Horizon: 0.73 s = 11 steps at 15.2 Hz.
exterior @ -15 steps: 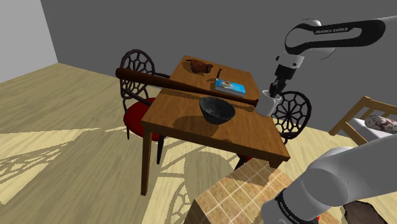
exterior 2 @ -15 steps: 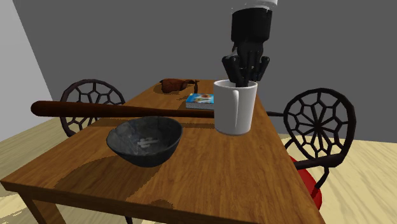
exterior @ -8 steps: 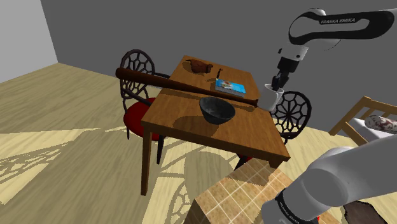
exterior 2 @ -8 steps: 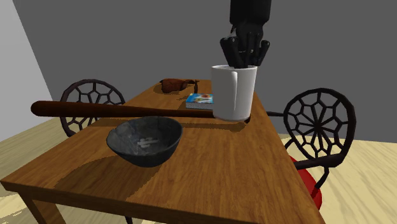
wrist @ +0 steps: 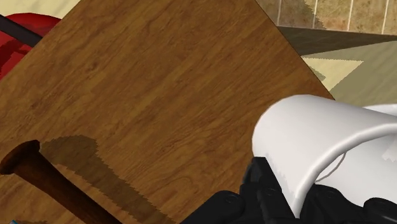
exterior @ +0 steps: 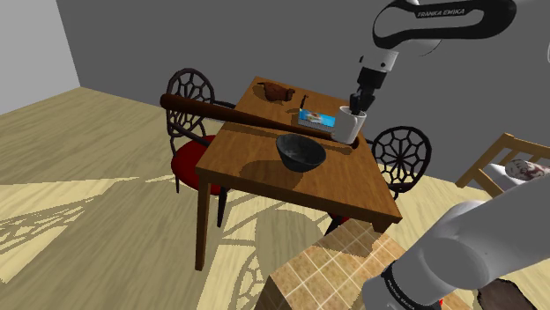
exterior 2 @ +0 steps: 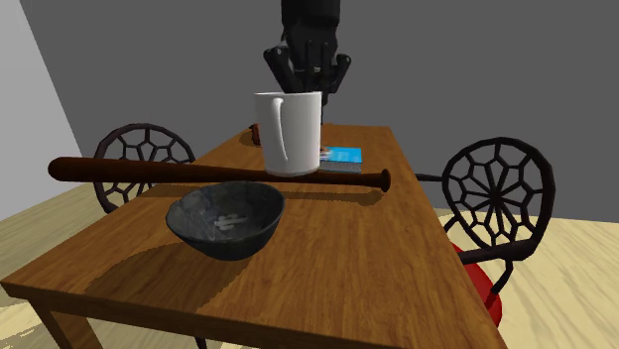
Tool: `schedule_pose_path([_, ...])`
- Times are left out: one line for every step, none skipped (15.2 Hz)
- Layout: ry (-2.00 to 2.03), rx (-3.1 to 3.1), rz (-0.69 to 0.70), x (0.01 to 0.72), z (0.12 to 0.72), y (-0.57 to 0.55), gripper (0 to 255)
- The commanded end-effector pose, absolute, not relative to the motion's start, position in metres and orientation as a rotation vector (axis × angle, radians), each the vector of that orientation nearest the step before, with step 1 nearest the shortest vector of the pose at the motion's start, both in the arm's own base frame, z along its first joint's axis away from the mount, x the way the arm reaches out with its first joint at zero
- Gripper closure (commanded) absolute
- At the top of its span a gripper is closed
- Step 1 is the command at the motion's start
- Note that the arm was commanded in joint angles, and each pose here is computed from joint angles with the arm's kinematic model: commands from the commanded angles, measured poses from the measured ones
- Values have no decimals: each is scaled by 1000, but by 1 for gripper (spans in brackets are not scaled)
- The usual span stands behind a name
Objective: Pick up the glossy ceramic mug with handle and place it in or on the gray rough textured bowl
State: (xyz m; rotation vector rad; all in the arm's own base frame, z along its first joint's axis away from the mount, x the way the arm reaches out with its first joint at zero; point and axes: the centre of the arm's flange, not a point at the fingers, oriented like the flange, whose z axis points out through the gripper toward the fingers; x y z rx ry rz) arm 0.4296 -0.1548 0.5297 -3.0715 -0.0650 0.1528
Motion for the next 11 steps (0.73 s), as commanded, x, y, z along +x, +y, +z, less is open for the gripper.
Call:
schedule_pose_path([-64,-3071,152,447,533,-136,255])
schedule_pose_path([-64,-3071,152,456,535,-126,255])
schedule_pose_path([-64,-3071,152,465,536,-116,255])
schedule_pose_path([-64,-3071,152,474,537,-107,255])
schedule_pose_path([-64,-3071,152,482,539,-97,255])
schedule_pose_path([-64,-3071,152,491,540,-88,255])
schedule_pose_path([-64,-3071,152,500,542,-78,255])
schedule_pose_path([-64,-3071,152,508,543,-70,255])
schedule_pose_path([-64,-3071,152,508,538,-70,255])
schedule_pose_path([-64,-3071,152,508,532,-70,255])
schedule_pose_path([-64,-3071,152,508,527,-70,255])
